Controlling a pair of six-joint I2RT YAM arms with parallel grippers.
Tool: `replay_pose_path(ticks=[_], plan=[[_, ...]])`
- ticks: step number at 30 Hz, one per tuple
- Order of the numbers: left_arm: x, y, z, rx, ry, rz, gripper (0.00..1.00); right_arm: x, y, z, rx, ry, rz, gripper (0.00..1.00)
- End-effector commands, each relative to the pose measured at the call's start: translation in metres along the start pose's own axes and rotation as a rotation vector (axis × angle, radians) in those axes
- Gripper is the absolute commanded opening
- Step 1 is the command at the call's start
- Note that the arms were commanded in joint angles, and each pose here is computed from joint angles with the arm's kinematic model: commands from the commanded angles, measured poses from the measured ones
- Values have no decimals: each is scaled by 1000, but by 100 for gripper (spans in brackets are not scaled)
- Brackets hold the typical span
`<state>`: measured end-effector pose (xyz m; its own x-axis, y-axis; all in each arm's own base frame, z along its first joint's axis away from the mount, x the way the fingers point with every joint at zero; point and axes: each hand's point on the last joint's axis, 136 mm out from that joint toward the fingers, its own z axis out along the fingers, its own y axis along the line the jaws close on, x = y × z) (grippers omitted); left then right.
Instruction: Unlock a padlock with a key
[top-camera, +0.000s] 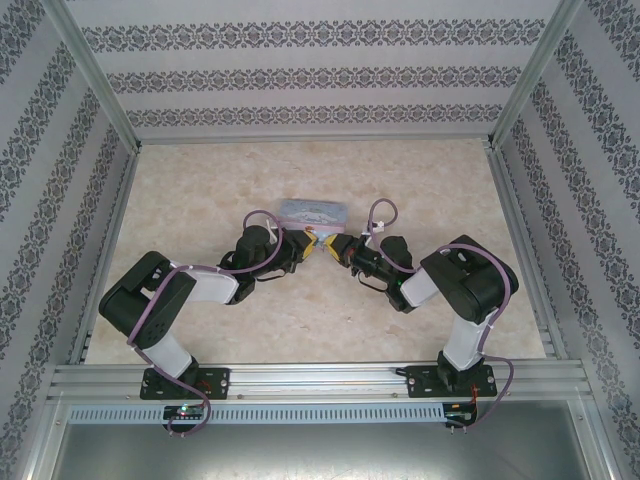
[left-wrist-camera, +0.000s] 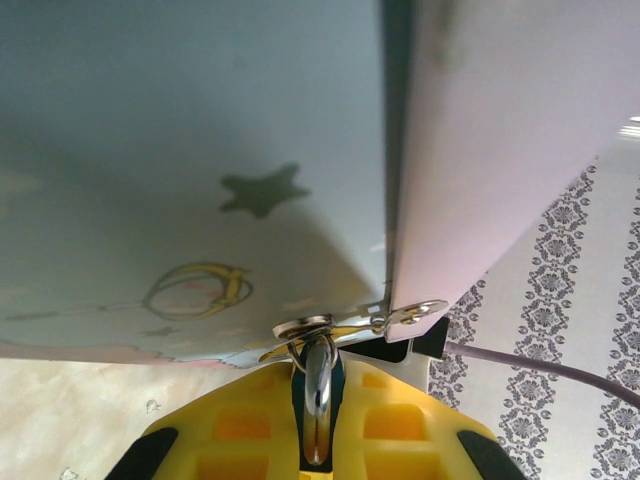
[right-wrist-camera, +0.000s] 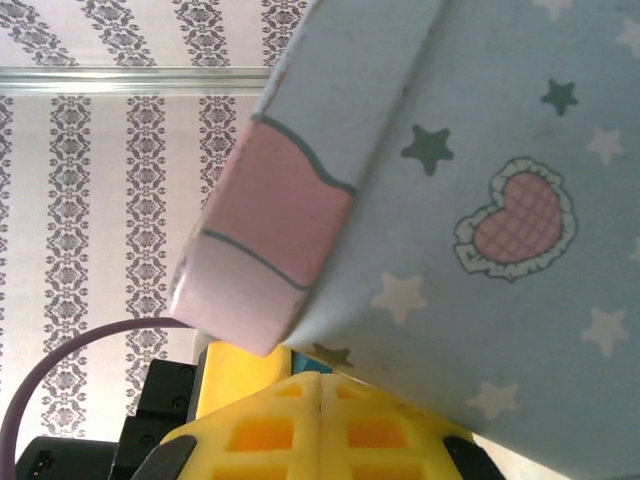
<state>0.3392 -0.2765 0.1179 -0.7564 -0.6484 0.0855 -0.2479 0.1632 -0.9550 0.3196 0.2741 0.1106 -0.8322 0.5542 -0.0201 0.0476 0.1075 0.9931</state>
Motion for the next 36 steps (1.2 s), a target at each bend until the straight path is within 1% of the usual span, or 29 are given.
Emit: replay_pose_path(ticks=[1,10,16,26,30,36], plan=[[36,-48,-1,128,142,42,0,4,7,6,-9,35,-95,0],[37,-45,1,116,145,43,0,4,14,2,6,33,-213,0],[38,-44,1,111,146,47,0,6,21,5,4,45,-255,0],[38,-40,1,97,143,47,0,7,37,6,-35,49,-336,0],[38,-41,2,101,144,44,0,7,35,8,-28,52,-333,0],[36,-49,0,145,128,40,0,2,18,7,1,25,-274,0]])
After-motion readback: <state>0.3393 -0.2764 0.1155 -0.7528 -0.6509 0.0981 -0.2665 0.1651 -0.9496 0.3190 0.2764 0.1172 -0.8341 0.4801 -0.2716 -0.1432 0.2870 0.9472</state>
